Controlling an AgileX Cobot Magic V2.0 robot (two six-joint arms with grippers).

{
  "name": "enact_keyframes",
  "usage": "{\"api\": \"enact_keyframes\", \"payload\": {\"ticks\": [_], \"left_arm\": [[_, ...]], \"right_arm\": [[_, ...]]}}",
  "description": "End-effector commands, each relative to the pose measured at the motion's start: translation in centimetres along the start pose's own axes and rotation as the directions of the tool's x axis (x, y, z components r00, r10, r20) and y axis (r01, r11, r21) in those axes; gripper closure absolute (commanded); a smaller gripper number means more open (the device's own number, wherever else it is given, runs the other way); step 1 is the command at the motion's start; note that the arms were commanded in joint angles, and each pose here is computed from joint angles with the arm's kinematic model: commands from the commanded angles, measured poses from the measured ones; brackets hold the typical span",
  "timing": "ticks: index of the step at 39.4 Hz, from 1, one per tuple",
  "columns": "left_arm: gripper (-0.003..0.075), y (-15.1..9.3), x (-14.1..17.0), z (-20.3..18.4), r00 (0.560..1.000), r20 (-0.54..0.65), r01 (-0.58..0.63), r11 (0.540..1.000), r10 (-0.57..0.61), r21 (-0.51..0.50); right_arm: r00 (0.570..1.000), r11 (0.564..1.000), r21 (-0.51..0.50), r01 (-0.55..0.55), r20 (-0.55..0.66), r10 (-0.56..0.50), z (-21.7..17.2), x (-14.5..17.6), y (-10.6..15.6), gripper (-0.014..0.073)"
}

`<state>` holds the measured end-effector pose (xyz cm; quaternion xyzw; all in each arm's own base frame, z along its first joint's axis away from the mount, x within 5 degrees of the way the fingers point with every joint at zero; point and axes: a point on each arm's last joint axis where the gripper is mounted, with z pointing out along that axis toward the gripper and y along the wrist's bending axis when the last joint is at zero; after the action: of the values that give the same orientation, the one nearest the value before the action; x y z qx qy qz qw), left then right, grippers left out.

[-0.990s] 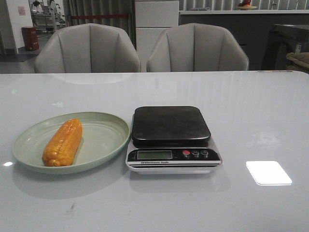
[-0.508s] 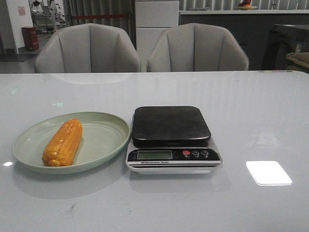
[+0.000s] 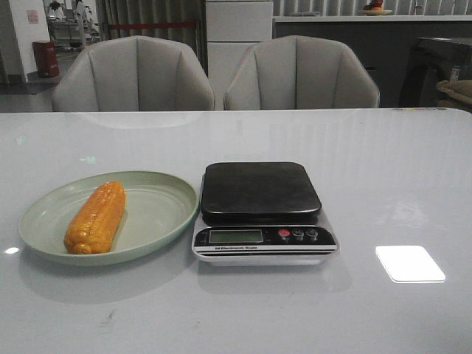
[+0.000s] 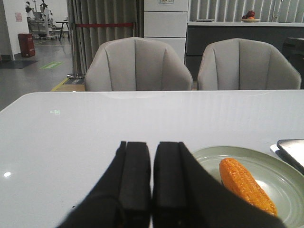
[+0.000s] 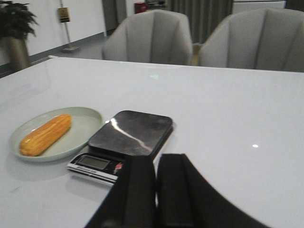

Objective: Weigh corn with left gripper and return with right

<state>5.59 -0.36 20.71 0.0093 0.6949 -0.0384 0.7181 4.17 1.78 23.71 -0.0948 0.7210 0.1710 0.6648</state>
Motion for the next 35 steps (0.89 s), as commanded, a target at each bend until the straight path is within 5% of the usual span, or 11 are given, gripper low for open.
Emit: {"api": "enact_keyframes", "payload": {"ticks": [1, 11, 35], "left_arm": [[0.0607, -0.1, 0.3, -0.1, 0.998, 0.068, 0.011, 1.0, -0.012, 0.016], [0.0607, -0.1, 0.3, -0.1, 0.998, 0.068, 0.011, 1.0, -0.012, 0.016], [0.0607, -0.1, 0.3, -0.1, 0.998, 0.068, 0.011, 1.0, -0.012, 0.016]], "right_arm": [[0.99, 0.994, 0.103, 0.025, 0.135, -0.039, -0.4, -1.4, -0.4, 0.0428], [0.985, 0.956, 0.29, 0.035, 0.15, -0.082, 0.5, 1.4, -1.8, 0.0428], [0.982, 0.942, 0.328, 0.075, 0.138, -0.127, 0.9, 3.1, -2.3, 0.0428]]}}
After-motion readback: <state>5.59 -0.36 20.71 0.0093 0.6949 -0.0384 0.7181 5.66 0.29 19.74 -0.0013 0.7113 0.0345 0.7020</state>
